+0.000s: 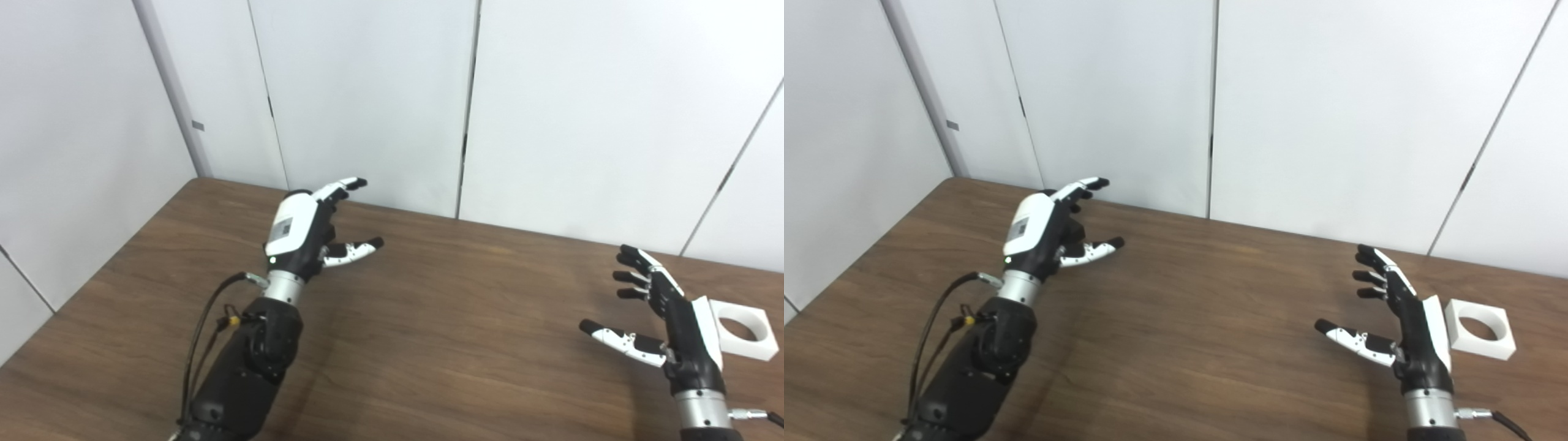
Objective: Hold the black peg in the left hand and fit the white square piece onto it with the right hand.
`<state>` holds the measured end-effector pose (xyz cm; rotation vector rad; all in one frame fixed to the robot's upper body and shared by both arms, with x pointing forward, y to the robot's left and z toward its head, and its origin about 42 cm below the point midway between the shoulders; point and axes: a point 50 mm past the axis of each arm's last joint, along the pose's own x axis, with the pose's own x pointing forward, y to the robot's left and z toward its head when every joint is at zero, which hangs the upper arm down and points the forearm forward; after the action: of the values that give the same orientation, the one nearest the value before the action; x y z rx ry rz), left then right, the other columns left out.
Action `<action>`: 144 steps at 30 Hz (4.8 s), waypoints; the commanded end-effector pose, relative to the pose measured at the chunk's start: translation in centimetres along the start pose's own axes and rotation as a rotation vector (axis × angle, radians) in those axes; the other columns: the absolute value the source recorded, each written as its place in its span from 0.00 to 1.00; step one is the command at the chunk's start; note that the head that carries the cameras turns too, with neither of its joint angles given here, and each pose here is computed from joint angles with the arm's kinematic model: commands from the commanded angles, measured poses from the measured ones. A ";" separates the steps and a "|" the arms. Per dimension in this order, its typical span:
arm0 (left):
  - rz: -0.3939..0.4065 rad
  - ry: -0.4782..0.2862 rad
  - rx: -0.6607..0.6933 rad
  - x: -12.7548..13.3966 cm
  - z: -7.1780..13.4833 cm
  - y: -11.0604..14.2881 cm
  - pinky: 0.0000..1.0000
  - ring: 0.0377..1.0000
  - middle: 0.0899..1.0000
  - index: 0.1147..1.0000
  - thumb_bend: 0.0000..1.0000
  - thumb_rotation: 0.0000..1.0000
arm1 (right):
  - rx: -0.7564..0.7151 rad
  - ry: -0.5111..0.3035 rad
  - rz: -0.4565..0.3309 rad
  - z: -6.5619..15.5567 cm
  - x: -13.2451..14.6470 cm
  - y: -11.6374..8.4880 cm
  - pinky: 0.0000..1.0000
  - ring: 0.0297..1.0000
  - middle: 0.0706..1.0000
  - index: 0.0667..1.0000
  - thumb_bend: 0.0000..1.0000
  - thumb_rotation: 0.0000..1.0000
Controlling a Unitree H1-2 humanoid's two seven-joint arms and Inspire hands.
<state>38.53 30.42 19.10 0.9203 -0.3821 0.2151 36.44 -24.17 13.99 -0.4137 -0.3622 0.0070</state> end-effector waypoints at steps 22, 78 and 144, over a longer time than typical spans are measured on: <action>0.122 0.085 0.134 3.6 -3.4 6.2 0.71 0.85 0.87 0.84 0.85 0.38 | -0.002 -0.058 -0.004 1.5 1.5 -1.0 0.65 0.75 0.82 0.83 0.64 0.08; -0.205 0.392 0.475 5.5 -5.9 6.1 0.98 1.00 1.00 0.71 1.00 0.68 | -0.007 -0.059 0.002 2.1 1.4 -1.0 0.65 0.74 0.82 0.83 0.63 0.12; -0.322 -0.049 0.397 1.8 -3.8 0.4 0.64 0.83 0.83 0.42 0.53 0.06 | -0.020 -0.069 0.010 2.1 1.3 -1.7 0.65 0.74 0.82 0.82 0.59 0.25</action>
<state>39.98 34.14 15.84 1.3530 -0.1520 -0.0456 35.76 -24.95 14.62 -0.4359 -0.3270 0.0380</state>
